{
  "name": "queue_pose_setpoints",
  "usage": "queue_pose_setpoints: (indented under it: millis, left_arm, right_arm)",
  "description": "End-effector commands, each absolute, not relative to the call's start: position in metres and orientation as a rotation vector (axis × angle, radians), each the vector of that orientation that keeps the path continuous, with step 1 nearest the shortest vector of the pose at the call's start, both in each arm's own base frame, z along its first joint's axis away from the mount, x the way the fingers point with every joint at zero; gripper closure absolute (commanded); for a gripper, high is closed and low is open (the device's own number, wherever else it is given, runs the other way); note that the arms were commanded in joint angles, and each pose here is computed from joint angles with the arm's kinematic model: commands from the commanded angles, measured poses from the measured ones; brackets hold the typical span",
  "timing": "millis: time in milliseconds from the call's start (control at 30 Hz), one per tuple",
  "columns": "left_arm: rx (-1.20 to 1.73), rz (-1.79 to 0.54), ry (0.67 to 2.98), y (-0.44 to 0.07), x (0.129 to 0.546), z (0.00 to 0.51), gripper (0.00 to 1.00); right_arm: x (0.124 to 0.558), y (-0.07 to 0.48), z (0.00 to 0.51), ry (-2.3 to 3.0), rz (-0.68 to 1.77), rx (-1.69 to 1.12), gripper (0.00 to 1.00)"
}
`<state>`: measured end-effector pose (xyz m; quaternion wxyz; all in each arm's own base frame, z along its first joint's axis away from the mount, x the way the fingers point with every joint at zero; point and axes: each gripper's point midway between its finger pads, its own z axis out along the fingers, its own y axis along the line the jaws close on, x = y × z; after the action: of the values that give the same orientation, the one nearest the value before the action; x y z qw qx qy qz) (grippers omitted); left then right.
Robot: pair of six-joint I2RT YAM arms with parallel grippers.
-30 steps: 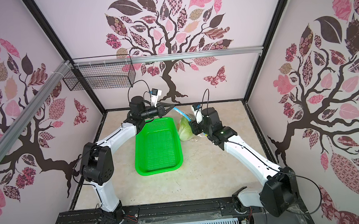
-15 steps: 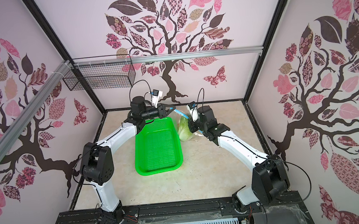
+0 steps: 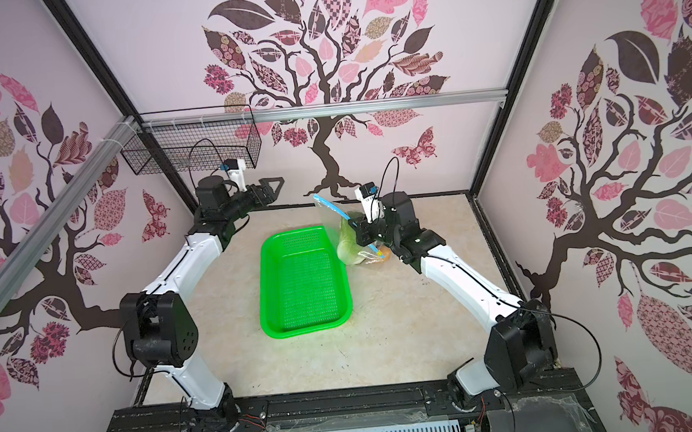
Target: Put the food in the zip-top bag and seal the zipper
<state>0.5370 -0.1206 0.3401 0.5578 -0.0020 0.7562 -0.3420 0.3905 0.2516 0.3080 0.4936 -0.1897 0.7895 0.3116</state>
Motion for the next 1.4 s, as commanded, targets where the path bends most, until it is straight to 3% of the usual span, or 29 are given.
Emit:
queue_pose_setpoints:
  millis: [0,133,300,433,667,967,1100,1367]
  left_arm:
    - [-0.001,-0.677,1.837,-0.119,0.533,0.328,0.01]
    - [0.005,-0.623,1.843,-0.116,0.533,0.325,0.01]
    - [0.064,-0.564,1.864,-0.13,0.531,0.32,0.02]
    - [0.1,-0.537,1.879,-0.139,0.529,0.318,0.02]
    - [0.087,-0.553,1.878,-0.14,0.528,0.319,0.02]
    - [0.074,-0.557,1.867,-0.137,0.528,0.322,0.01]
    - [0.058,-0.574,1.863,-0.135,0.529,0.323,0.02]
    - [-0.001,-0.634,1.851,-0.126,0.532,0.326,0.01]
  right_arm:
    - [0.373,0.253,0.367,1.764,0.856,-0.439,1.0]
    - [0.385,0.229,0.341,1.836,0.779,-0.318,1.0]
    - [0.403,0.184,0.297,1.918,0.861,-0.078,1.0]
    - [0.411,0.145,0.285,1.902,0.732,0.019,1.0]
    - [0.432,0.087,0.319,1.805,0.305,0.036,1.0]
    - [0.448,0.06,0.329,1.762,0.018,-0.005,1.0]
    - [0.449,0.085,0.301,1.821,0.142,-0.11,1.0]
    - [0.413,0.163,0.19,2.081,0.522,-0.248,1.0]
